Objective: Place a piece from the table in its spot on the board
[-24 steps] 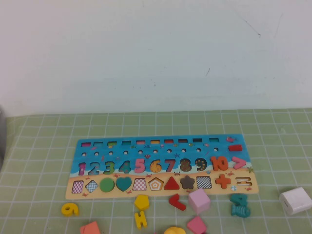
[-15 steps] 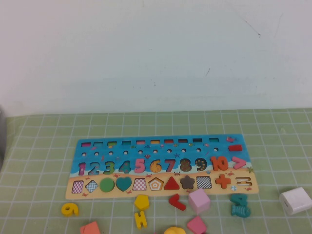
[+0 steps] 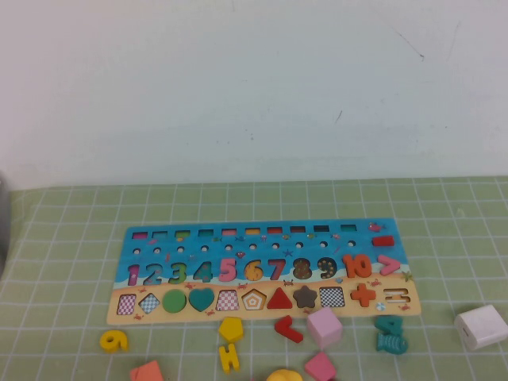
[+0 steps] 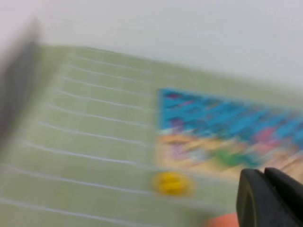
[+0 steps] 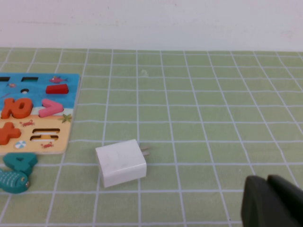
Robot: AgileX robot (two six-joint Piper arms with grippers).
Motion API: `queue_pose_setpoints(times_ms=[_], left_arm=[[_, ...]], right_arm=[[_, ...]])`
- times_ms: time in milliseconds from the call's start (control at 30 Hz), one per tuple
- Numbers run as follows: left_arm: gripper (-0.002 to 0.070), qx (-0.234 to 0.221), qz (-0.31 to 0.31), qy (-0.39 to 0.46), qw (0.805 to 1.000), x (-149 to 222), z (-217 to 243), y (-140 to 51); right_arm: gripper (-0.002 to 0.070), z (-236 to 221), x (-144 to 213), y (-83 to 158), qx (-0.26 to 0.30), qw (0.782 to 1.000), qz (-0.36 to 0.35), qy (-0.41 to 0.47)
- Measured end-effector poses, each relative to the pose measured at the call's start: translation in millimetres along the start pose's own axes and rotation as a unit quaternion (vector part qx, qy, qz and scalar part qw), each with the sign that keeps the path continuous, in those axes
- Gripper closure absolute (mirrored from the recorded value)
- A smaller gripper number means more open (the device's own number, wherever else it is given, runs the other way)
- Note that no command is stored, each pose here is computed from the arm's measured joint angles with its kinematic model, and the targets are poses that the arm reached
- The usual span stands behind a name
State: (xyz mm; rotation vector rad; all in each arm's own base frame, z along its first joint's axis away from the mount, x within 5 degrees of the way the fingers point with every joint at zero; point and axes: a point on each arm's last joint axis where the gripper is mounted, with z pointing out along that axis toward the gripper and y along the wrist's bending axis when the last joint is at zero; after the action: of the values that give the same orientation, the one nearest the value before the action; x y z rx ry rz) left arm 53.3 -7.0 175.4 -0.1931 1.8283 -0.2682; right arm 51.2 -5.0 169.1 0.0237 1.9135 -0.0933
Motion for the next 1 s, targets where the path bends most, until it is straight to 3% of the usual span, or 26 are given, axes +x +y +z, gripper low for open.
queue_pose_setpoints(times_ms=[67, 133, 200, 300, 467, 533, 600, 733, 833, 933, 1000], left_arm=[[0.0676, 0.028, -0.122, -0.011, 0.992, -2.3, 0.0, -4.7], [0.0676, 0.064, -0.280, -0.025, 0.957, -7.2, -0.7, -9.7], [0.0676, 0.087, -0.378, -0.034, 0.921, -11.2, -1.4, -12.1], [0.0676, 0.098, -0.437, -0.060, 0.892, -17.2, -2.2, -11.1], [0.0676, 0.101, -0.479, -0.100, 0.867, -24.1, -3.5, -7.1], [0.0676, 0.097, -0.477, -0.120, 0.865, -26.9, -4.1, -4.8], [0.0676, 0.095, -0.448, -0.125, 0.880, -28.9, -5.0, -5.4], [0.0676, 0.122, -0.315, -0.095, 0.937, -53.4, -17.6, -25.1], [0.0676, 0.130, -0.216, -0.037, 0.967, -79.4, -22.9, -42.1], [0.0676, 0.125, -0.108, 0.044, 0.985, -101.8, -17.2, -55.0], [0.0676, 0.125, -0.037, 0.103, 0.986, -115.0, -8.1, -61.3]], right_arm=[[0.0678, 0.0, 0.0, 0.0, 0.000, 1.000, 0.000, 0.000], [0.0678, 0.0, 0.0, 0.0, 0.000, 1.000, 0.000, 0.000], [0.0678, 0.0, 0.0, 0.0, 0.000, 1.000, 0.000, 0.000], [0.0678, 0.0, 0.0, 0.0, 0.000, 1.000, 0.000, 0.000], [0.0678, 0.0, 0.0, 0.0, 0.000, 1.000, 0.000, 0.000], [0.0678, 0.0, 0.0, 0.0, 0.000, 1.000, 0.000, 0.000], [0.0678, 0.0, 0.0, 0.0, 0.000, 1.000, 0.000, 0.000], [0.0678, 0.0, 0.0, 0.0, 0.000, 1.000, 0.000, 0.000], [0.0678, 0.0, 0.0, 0.0, 0.000, 1.000, 0.000, 0.000], [0.0678, 0.0, 0.0, 0.0, 0.000, 1.000, 0.000, 0.000], [0.0678, 0.0, 0.0, 0.0, 0.000, 1.000, 0.000, 0.000]])
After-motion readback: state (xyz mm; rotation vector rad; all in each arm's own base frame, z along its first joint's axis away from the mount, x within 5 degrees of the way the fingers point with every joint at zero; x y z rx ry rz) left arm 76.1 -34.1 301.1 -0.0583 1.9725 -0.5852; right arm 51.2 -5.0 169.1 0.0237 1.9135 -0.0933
